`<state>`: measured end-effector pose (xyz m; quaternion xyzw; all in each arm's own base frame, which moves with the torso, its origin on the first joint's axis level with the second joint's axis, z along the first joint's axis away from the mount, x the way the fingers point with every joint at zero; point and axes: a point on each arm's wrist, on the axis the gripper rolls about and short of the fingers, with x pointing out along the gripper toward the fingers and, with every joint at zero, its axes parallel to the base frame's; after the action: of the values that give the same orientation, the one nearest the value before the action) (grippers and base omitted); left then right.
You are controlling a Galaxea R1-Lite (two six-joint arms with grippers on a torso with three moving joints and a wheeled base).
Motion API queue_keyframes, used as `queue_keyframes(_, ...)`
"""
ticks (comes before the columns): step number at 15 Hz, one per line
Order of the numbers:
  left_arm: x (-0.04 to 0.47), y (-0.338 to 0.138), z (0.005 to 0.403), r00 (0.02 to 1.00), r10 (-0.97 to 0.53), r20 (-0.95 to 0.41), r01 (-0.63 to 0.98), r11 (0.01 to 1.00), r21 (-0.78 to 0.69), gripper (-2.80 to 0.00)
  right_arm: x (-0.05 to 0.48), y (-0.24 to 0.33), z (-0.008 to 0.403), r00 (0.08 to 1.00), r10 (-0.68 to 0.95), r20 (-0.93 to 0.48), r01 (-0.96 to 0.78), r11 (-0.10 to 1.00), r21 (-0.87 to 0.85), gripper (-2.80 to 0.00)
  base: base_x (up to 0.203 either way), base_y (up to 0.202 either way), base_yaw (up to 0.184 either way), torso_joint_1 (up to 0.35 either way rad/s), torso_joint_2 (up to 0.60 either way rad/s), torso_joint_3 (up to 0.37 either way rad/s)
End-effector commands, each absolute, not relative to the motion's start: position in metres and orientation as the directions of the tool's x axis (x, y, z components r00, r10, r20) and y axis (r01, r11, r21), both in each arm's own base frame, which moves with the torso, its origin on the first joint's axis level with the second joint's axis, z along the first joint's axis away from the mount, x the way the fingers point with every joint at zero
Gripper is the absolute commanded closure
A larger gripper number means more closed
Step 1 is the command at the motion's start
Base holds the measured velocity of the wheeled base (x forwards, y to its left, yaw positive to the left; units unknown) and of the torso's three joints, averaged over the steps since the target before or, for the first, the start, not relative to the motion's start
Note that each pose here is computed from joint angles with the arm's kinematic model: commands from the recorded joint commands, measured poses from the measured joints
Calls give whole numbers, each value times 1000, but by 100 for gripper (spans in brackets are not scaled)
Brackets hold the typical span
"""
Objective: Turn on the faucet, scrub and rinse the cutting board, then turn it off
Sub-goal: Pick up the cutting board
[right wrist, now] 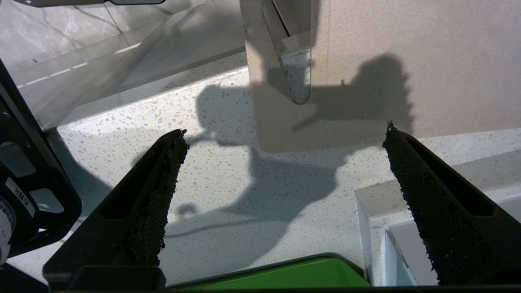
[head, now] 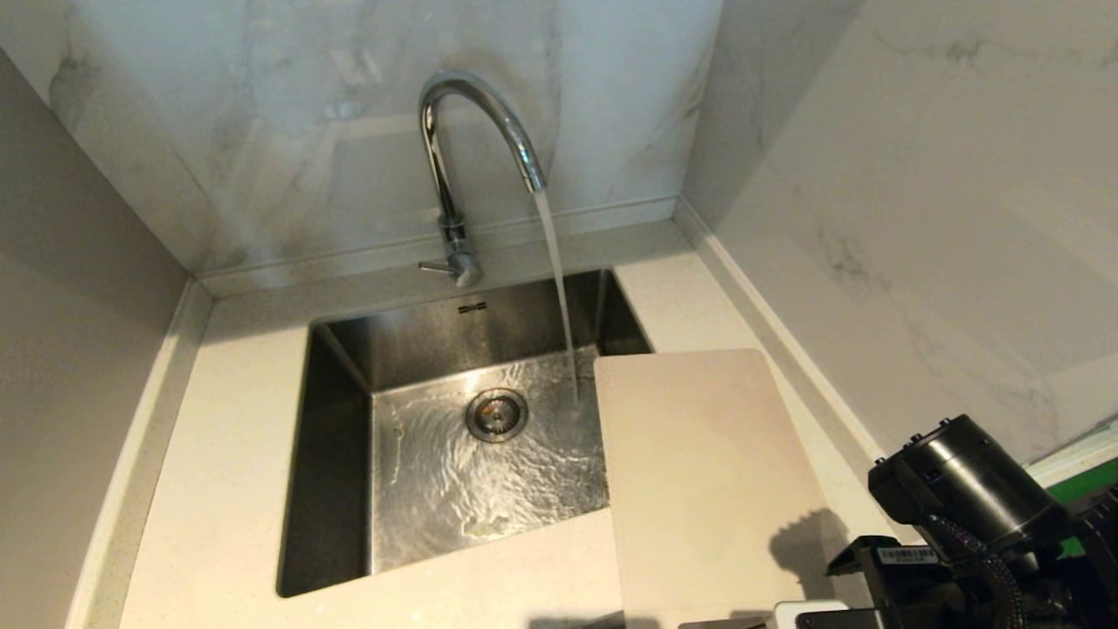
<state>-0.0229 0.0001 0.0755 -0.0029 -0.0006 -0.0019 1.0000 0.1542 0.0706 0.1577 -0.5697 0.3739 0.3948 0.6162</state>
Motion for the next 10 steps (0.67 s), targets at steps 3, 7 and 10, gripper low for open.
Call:
queue_keyframes(3, -23, 0, 75, 1000, -3, 0, 3, 1000, -6, 0, 158, 72, 151, 381, 45, -923, -924, 19, -381, -280, 0, 0, 0, 0, 0, 0)
queue_keyframes(7, -23, 0, 75, 1000, -3, -2, 3, 1000, -6, 0, 162, 74, 143, 347, 29, -937, -937, -32, -348, -280, 0, 0, 0, 0, 0, 0)
queue_keyframes(10, -23, 0, 75, 1000, -3, 0, 3, 1000, -6, 0, 164, 77, 134, 308, 15, -951, -950, -44, -309, -280, 0, 0, 0, 0, 0, 0)
